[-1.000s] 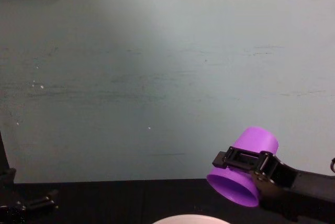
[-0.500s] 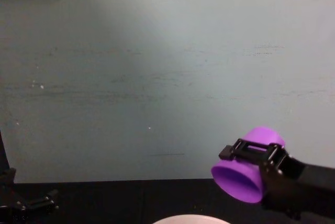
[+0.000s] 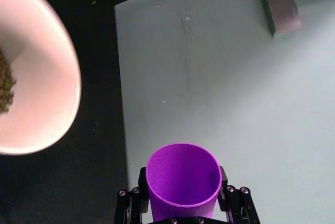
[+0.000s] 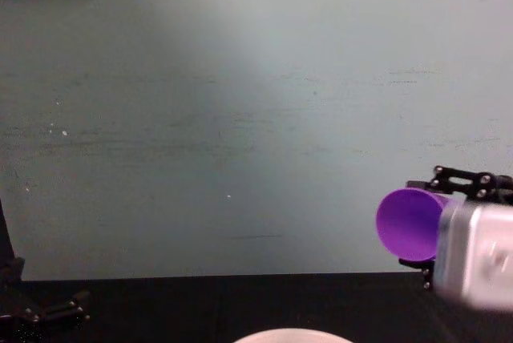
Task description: Pick up the cup and pour the mung beans from the cup into the bowl.
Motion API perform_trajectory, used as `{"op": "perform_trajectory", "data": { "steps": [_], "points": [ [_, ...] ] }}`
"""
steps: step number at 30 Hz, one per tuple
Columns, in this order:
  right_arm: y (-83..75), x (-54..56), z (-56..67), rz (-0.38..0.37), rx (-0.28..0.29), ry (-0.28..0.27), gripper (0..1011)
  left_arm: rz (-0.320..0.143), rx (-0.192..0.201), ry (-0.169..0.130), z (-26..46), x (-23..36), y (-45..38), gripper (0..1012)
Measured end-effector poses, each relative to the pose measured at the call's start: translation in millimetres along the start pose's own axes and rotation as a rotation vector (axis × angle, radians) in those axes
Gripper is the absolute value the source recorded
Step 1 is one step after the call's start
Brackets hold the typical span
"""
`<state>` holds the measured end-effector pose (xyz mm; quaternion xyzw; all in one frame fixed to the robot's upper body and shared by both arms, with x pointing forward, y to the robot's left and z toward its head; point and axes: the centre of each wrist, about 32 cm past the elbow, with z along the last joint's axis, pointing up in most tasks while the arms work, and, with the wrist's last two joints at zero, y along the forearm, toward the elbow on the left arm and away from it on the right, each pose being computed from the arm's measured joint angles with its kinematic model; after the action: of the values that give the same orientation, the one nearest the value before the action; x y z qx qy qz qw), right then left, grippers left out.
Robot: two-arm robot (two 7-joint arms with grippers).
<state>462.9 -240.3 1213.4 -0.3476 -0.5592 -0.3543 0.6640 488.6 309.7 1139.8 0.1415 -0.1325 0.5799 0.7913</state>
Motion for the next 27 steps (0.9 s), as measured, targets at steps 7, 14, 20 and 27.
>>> {"op": "perform_trajectory", "data": {
  "steps": [7,14,20,27],
  "points": [
    [-2.7,1.9,-25.9,0.014,0.014,0.408,735,0.0,0.0,0.0,0.0,0.0,0.0,1000],
    [-3.0,-6.8,-53.4,0.054,0.061,0.744,735,0.0,0.0,0.0,0.0,0.0,0.0,1000],
    [-2.8,-17.9,-73.9,0.105,0.095,0.941,735,0.0,0.0,0.0,0.0,0.0,0.0,1000],
    [-4.7,-37.3,-88.5,0.11,0.133,1.114,735,0.0,0.0,0.0,0.0,0.0,0.0,1000]
  ]
}}
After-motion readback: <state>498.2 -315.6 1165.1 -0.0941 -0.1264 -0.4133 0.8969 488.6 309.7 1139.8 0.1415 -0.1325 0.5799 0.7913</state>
